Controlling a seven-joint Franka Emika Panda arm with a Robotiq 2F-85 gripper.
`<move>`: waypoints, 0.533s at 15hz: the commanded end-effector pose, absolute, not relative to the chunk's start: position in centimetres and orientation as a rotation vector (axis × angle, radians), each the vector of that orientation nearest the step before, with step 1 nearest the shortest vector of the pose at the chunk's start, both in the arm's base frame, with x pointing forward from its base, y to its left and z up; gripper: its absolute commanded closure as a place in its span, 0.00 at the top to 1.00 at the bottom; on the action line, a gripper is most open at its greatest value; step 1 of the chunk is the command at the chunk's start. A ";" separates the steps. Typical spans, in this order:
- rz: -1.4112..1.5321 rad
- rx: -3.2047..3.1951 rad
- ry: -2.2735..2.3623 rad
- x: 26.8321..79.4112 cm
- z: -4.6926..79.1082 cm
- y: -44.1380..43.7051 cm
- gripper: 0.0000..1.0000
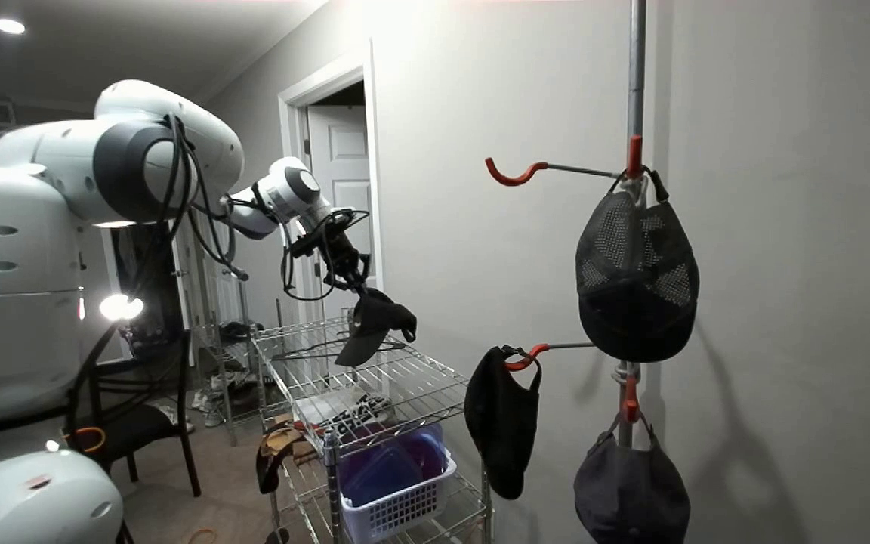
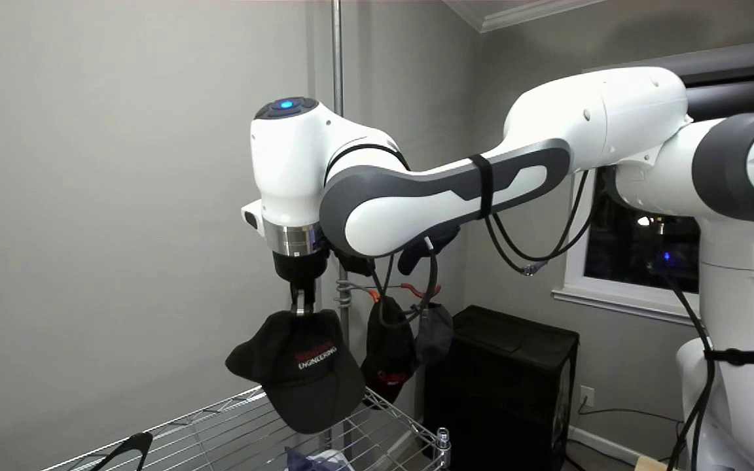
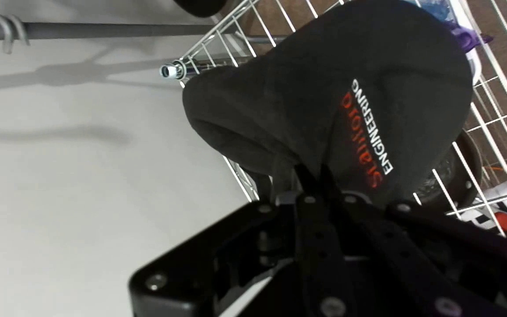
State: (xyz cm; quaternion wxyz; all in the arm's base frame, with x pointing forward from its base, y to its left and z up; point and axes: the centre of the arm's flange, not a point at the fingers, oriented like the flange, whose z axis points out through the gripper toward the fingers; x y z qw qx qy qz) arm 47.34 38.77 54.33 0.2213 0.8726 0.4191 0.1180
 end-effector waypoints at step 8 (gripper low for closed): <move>0.540 2.253 0.998 43.9 67.0 37.5 0.03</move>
